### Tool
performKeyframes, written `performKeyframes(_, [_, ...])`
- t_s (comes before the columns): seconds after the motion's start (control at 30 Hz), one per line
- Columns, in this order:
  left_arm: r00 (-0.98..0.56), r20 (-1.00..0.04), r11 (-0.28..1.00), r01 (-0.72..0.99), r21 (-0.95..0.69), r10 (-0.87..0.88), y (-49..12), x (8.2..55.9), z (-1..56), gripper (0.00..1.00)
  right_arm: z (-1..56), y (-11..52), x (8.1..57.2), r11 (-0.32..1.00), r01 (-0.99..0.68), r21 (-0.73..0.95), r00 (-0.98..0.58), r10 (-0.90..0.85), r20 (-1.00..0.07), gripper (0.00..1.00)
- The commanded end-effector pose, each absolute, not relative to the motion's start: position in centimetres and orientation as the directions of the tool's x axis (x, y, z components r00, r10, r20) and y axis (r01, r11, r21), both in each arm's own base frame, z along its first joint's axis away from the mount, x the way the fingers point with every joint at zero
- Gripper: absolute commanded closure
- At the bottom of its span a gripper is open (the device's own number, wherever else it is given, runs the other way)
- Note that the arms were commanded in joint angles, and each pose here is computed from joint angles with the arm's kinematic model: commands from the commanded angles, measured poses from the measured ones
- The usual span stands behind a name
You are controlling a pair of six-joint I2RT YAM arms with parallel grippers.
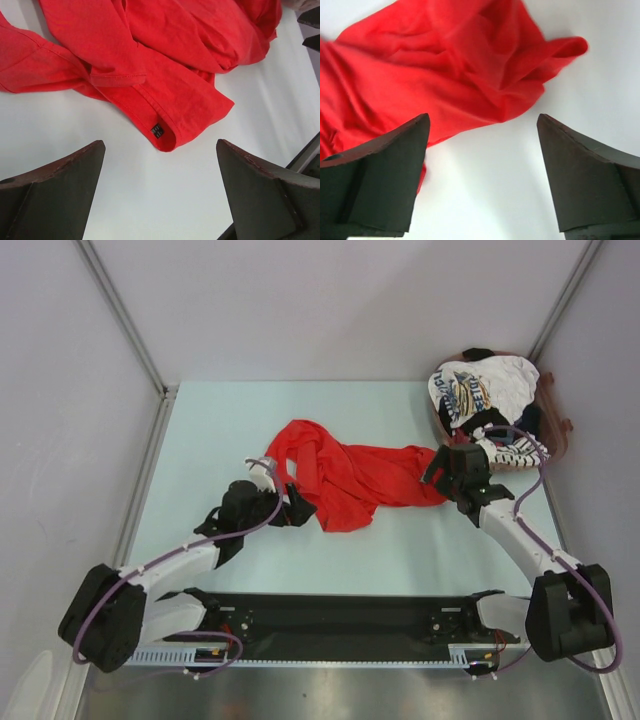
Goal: Fold and stack the tank tops
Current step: Move the tank top to the center of the board
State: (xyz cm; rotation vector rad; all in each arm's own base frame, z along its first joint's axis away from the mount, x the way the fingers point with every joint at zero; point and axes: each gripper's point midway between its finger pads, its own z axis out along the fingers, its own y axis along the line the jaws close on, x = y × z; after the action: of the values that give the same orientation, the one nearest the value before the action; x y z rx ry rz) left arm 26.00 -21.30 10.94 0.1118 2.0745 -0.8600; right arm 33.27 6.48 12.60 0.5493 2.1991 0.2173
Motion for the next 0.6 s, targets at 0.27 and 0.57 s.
performKeyframes(0.27, [-0.694,-0.688,0.767,0.319,-0.557,-0.211,-24.7,28.1,10.0,0.0,5.2,4.6,37.0,0.742,0.534,0.407,-0.466,0.659,-0.59,0.12])
performKeyframes(0.57, [-0.743,-0.645,0.811,0.261,-0.524,-0.177,-25.9,29.6,8.0,0.0,5.6,4.7,38.7,0.751,0.516,0.412,-0.438,0.644,-0.627,1.0])
